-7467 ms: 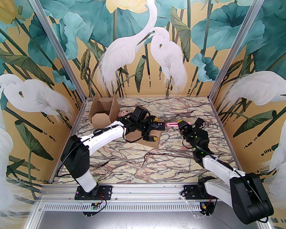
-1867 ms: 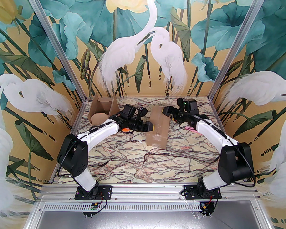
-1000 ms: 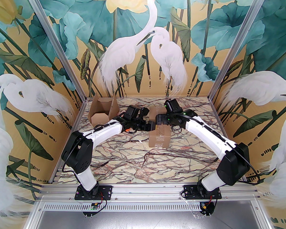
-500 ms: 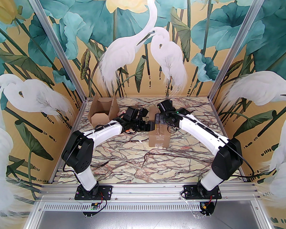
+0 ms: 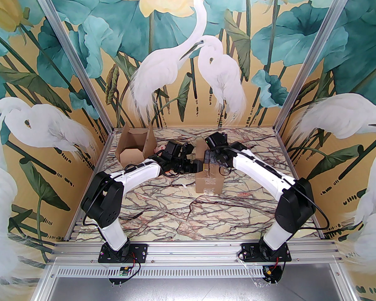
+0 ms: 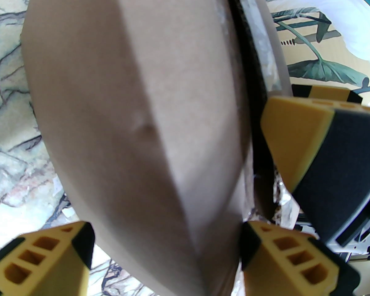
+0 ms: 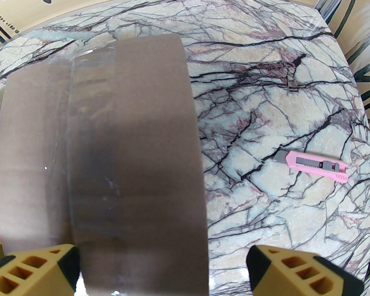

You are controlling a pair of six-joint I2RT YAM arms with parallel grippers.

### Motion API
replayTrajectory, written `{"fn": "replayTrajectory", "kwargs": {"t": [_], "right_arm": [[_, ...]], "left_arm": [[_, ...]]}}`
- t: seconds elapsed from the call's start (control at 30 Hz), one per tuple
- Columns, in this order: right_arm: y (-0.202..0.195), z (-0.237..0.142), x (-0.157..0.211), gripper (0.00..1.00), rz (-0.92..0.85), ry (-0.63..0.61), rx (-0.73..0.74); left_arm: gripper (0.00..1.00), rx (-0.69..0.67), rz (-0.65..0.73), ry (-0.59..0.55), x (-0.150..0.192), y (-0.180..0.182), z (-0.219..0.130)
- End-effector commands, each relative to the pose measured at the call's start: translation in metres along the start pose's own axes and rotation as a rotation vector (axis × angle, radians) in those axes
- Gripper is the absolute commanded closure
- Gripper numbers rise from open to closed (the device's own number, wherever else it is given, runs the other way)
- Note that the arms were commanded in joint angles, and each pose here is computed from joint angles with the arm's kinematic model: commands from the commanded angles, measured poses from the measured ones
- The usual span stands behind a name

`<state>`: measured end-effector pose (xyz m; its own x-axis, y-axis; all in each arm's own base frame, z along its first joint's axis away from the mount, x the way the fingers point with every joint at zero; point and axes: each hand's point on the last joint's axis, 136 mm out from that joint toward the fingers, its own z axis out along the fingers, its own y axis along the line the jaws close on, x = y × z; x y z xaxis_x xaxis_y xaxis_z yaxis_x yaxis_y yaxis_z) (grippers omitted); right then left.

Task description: Unpack the express box

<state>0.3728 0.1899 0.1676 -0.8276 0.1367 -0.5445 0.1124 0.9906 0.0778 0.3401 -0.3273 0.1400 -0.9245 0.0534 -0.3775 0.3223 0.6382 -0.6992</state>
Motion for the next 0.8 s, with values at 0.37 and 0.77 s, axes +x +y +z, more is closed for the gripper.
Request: {"fn": "replayTrajectory", "kwargs": {"t": [0.37, 0.77], "right_arm": [[0.004, 0.017, 0.052, 0.14, -0.142, 0.181, 0.059], [-0.021, -0.038, 0.002, 0.48, -0.320, 0.051, 0.250]], "left_arm": [[0.19, -0.095, -0.035, -0.017, 0.002, 0.025, 0.013], [0.20, -0.250, -0.092, 0.012, 0.011, 0.062, 0.011]]}}
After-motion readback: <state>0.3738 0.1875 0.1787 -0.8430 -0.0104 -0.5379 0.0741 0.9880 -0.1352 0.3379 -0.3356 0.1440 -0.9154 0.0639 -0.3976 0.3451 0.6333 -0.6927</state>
